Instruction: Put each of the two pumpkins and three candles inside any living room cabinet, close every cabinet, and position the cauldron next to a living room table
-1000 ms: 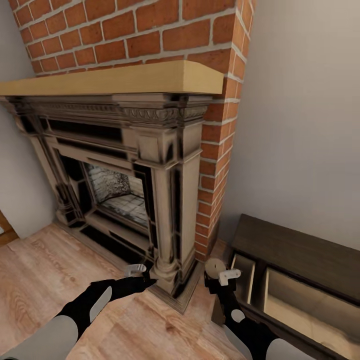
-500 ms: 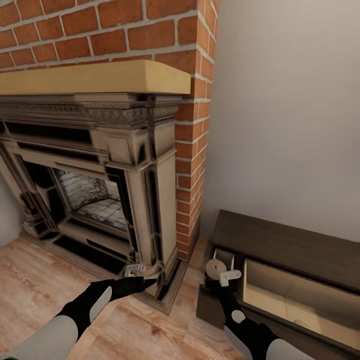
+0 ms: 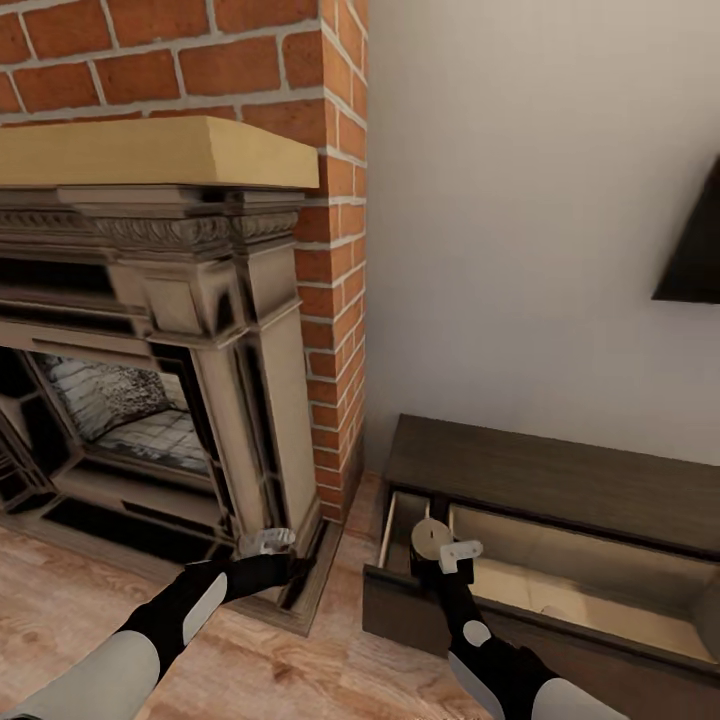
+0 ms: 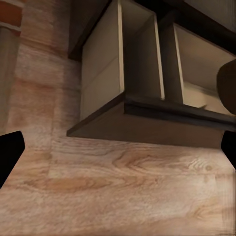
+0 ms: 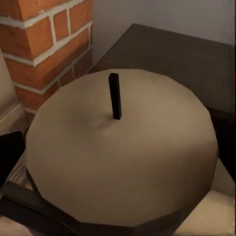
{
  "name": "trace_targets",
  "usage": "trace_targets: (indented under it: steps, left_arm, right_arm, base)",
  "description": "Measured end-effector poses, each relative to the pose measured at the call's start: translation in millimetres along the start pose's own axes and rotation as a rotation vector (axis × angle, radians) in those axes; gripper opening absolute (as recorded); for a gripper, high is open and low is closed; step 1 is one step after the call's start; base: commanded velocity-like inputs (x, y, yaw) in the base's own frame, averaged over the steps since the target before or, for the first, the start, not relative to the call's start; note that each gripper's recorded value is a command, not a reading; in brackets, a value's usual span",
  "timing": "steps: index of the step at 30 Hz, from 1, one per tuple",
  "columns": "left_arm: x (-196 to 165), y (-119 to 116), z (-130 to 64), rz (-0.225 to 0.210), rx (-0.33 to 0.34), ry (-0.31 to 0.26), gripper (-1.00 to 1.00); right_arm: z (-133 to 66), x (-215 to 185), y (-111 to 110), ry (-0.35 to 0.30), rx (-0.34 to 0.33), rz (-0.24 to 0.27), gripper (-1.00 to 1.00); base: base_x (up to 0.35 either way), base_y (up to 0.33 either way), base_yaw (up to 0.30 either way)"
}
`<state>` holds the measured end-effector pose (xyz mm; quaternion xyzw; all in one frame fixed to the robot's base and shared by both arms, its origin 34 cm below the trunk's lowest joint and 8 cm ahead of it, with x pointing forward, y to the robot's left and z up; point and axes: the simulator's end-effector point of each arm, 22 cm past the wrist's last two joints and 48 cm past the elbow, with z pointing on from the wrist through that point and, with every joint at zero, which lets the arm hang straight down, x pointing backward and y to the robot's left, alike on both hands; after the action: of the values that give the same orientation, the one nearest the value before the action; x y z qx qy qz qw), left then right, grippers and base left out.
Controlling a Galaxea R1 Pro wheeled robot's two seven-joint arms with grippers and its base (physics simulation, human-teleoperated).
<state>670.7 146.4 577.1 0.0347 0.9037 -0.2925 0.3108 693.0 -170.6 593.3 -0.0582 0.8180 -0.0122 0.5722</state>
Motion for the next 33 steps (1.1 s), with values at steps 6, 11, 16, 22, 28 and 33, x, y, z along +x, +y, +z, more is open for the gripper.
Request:
trace_targets:
  steps: [6, 11, 16, 22, 28, 33]
  left_arm:
    - [0.1, -0.4, 0.2, 0.0, 0.001, 0.0, 1.0]
    - [0.1, 0.0, 0.0, 0.0, 0.0, 0.0, 1.0]
    - [0.2, -0.7, 0.4, 0.0, 0.001, 0.0, 1.0]
    - [0.1, -0.1, 0.1, 0.0, 0.0, 0.0, 1.0]
    - [-0.6, -0.3, 0.0, 0.001, 0.001, -0.002, 1.0]
    - [-0.7, -0.3, 0.0, 0.001, 0.001, -0.002, 1.0]
  right_arm:
    - [0.0, 0.0, 0.2, 0.0, 0.0, 0.001, -1.0]
    - [-0.1, 0.4, -0.1, 0.001, 0.001, 0.0, -1.0]
    - [-0.1, 0.5, -0.2, 0.001, 0.001, 0.0, -1.0]
    - [0.0, 0.7, -1.1, 0.001, 0.002, -0.001, -1.0]
    - [-0.3, 3.0, -2.3, 0.006, 0.005, -0.002, -1.0]
    - [-0.8, 6.3, -3.5, 0.013, 0.008, -0.006, -1.0]
  base:
    - [0.0, 0.0, -0.283]
    - [0.0, 0.0, -0.283]
    - [0.0, 0.0, -0.283]
    - [0.0, 0.0, -0.283]
    - [0.0, 0.0, -0.283]
    - [0.0, 0.0, -0.283]
